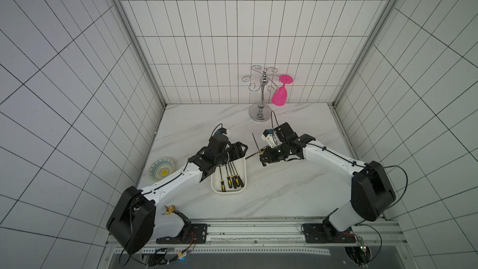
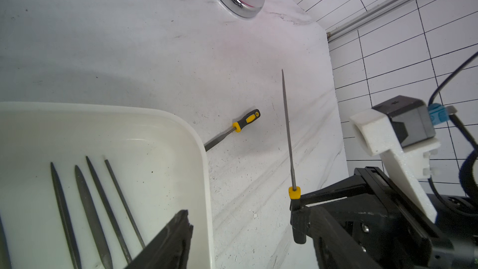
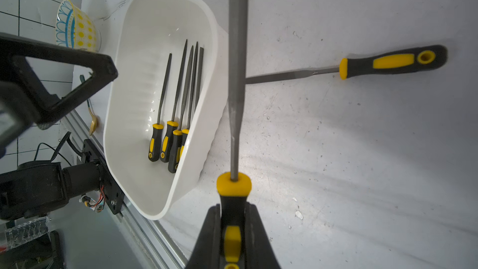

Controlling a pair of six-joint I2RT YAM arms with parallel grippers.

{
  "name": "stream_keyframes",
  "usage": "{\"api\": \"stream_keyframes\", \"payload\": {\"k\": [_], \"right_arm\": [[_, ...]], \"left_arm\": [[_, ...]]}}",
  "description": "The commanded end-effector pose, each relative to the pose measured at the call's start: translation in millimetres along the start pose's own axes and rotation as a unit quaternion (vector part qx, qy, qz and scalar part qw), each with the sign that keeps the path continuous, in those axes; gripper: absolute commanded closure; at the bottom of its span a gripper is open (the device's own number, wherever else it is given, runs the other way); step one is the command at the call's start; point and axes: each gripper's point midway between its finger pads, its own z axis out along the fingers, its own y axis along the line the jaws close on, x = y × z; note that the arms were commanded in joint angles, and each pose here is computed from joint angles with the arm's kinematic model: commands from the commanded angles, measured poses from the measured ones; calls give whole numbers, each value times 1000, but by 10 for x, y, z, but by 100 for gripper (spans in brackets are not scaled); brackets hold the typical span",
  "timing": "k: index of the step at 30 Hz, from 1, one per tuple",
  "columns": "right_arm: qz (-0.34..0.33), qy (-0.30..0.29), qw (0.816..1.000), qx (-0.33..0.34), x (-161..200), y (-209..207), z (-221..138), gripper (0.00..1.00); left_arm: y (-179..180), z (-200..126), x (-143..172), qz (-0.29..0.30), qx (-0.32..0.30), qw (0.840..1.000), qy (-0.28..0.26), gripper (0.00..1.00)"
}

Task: Put the file tool into the storage box
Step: Place the file tool in the storage box.

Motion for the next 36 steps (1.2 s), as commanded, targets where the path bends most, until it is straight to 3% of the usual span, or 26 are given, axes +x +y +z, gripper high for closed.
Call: {"api": "stream_keyframes", "payload": {"k": [1, 3, 12, 36], "right_arm": [[-13, -42, 992, -122, -110, 472, -282, 100], [-24, -46, 987, -154, -123, 637, -372, 100], [-101, -54, 969, -217, -145, 1229, -666, 100], [-228, -73, 941, -241, 30, 1802, -1002, 100]], "left_arm": [[-168, -85, -141, 8, 29, 999, -30, 32], [-208, -76, -144, 6, 39, 999, -30, 26], [-364, 80, -57, -2, 66, 998, -14, 25], [-598, 379, -35, -2, 95, 995, 2, 26]]}}
